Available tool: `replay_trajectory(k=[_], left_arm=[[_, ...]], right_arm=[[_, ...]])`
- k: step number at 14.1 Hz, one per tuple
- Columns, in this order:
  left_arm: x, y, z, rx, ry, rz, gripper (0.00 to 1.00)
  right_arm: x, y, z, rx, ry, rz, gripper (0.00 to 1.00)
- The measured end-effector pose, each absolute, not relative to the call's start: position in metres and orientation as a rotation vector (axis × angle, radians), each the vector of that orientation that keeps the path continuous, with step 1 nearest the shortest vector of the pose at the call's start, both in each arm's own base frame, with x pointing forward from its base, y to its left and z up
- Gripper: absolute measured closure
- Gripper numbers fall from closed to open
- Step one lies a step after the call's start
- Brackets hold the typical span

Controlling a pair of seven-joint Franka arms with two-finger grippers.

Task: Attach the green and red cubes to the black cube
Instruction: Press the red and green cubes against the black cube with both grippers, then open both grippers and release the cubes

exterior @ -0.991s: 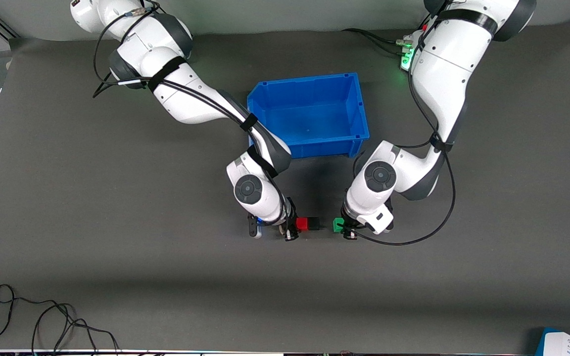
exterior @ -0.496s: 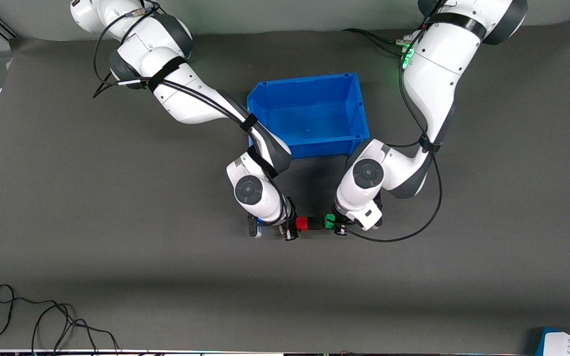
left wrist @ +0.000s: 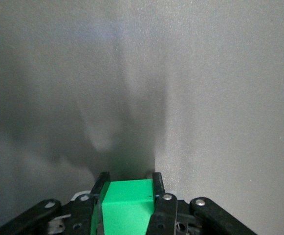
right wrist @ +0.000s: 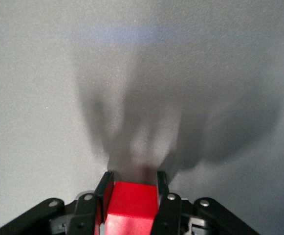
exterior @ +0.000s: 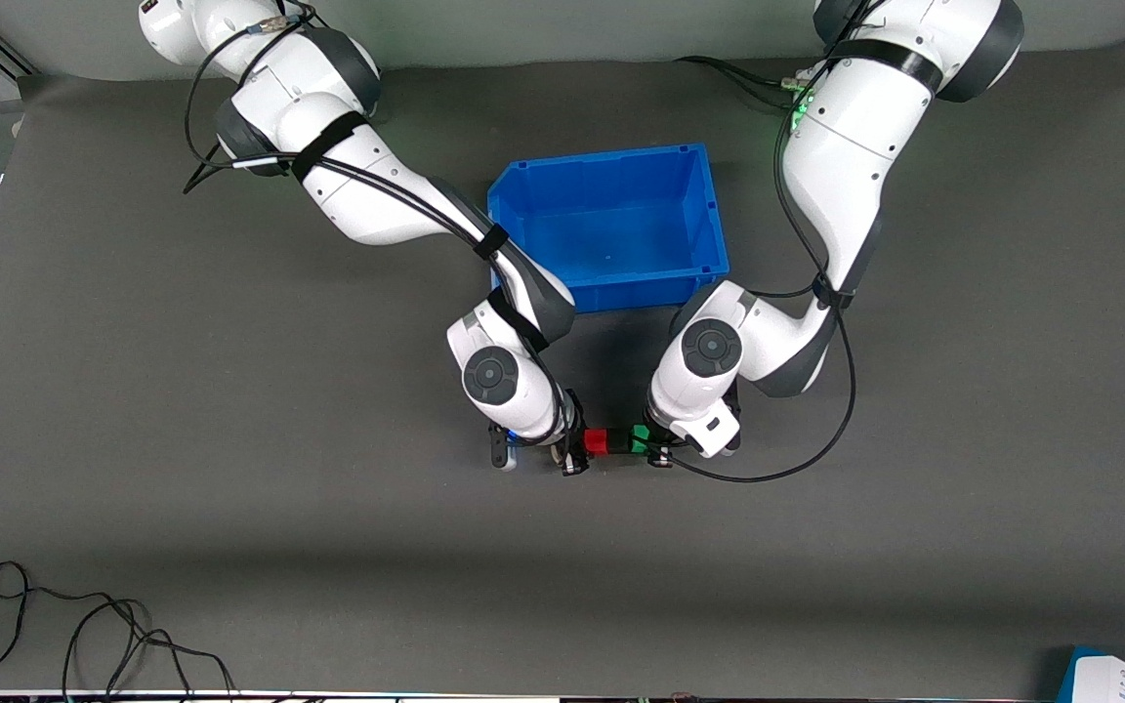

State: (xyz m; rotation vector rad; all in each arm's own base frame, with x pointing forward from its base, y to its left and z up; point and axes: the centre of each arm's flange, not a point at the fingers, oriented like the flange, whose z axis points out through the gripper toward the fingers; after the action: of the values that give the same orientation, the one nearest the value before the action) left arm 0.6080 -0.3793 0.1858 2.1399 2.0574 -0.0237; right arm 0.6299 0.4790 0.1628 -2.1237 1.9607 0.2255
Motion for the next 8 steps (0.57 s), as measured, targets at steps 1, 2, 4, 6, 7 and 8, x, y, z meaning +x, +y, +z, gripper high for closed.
replay_trajectory(k=[1,2,4,6,7,8], left_arm=[[0.6087,-0.3792,0.1857,2.139,2.057,-0.022,0.63],[0.6089,-0.3793,0.1856,2.140,2.056,-0.021,0.63],[0.6086,-0.3812,0.1861,2.143,2.050,-0.019,0.47],[0.6100,-0.3836,0.1893,2.140,2.043,-0.015,0.26],[0.6122,-0.3835,0.1920,2.135,2.040,-0.011,0.16],[0.6152,-0.3827,0.1950,2.129,2.039,-0.005,0.04]], right_arm=[[0.6299,0.4790,0.1628,-2.124,1.961,0.225,0.60],[0.6299,0.4790,0.1628,-2.124,1.961,0.226,0.60],[0.6299,0.4790,0.1628,-2.124,1.961,0.226,0.60],[0.6299,0.4788,0.1624,-2.124,1.961,0.225,0.56],[0.6301,0.4784,0.1619,-2.126,1.961,0.223,0.45],[0.6300,0.4781,0.1612,-2.137,1.954,0.212,0.37]])
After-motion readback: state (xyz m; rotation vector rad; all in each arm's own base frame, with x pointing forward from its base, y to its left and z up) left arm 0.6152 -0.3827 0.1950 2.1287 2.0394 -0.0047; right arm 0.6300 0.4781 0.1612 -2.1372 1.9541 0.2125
